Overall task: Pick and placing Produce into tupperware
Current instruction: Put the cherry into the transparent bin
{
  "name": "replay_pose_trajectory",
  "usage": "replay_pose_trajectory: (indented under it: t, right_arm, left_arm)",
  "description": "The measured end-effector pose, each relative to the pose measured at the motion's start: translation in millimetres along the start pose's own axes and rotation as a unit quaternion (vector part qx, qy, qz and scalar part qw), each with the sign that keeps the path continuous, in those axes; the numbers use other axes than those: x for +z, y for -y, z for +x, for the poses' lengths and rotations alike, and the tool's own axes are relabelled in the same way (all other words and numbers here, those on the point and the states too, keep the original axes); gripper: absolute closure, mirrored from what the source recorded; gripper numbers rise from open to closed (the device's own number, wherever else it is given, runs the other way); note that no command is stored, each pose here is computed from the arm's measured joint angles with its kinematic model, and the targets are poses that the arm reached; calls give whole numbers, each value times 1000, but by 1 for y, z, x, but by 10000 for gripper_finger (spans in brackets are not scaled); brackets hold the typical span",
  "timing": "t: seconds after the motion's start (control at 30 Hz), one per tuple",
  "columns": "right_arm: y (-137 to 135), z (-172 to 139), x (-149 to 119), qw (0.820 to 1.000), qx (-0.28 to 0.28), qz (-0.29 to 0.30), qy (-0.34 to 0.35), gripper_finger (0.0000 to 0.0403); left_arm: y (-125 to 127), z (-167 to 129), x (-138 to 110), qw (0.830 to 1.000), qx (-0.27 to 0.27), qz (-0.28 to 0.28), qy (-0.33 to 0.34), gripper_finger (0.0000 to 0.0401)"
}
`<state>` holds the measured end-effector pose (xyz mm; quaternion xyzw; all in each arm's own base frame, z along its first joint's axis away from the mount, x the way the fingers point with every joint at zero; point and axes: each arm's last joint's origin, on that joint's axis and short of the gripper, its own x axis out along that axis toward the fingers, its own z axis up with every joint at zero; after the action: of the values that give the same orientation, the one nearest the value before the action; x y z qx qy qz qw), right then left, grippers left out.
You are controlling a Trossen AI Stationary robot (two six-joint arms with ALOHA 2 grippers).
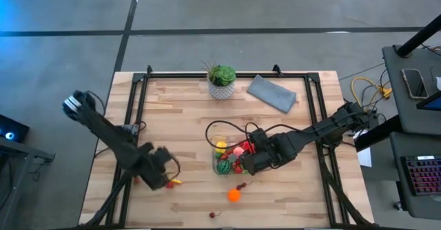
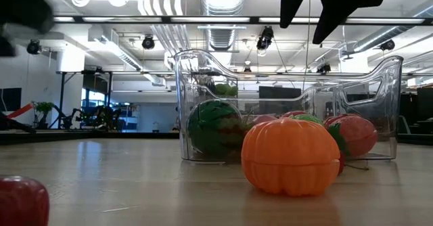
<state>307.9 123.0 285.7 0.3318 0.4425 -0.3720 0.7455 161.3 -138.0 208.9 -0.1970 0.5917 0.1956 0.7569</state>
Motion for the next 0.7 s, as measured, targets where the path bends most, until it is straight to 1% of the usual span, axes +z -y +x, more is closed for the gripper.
replay_pose_trajectory:
  t: [0.07, 0.1, 0.17, 0.23, 0.33, 0.43, 0.47, 0.5, 0.6, 0.7]
  right_arm:
    - [0, 0, 0, 1000, 0, 0, 0, 107]
    - [0, 0, 0, 1000, 0, 2, 0, 107]
    - [0, 0, 0, 1000, -2, 19, 4, 108]
    - [2, -3, 0, 999, -5, 33, 22, 108]
    - [13, -19, 1, 996, -10, 65, 68, 108]
    - [29, -42, -1, 990, -5, 86, 110, 108]
    - [34, -50, -3, 988, -2, 90, 122, 108]
    - [39, -56, -4, 987, 3, 93, 131, 108]
    - [53, -76, -7, 986, 17, 87, 140, 108]
    - [61, -86, -11, 989, 21, 49, 139, 108]
  left_arm:
    - [-8, -22, 16, 996, -36, -9, 86, 340]
    - [-12, -32, 24, 990, -59, -10, 127, 340]
    - [-19, -52, 40, 974, -116, -16, 196, 340]
    - [-25, -66, 57, 952, -171, -22, 254, 340]
    - [-28, -80, 79, 921, -225, -13, 318, 340]
    - [-25, -85, 99, 900, -252, -2, 354, 340]
    - [-23, -85, 106, 897, -256, 2, 360, 340]
    - [-20, -81, 112, 898, -255, 4, 358, 340]
    - [-9, -63, 130, 911, -248, 18, 329, 340]
    - [6, -43, 149, 926, -244, 29, 288, 340]
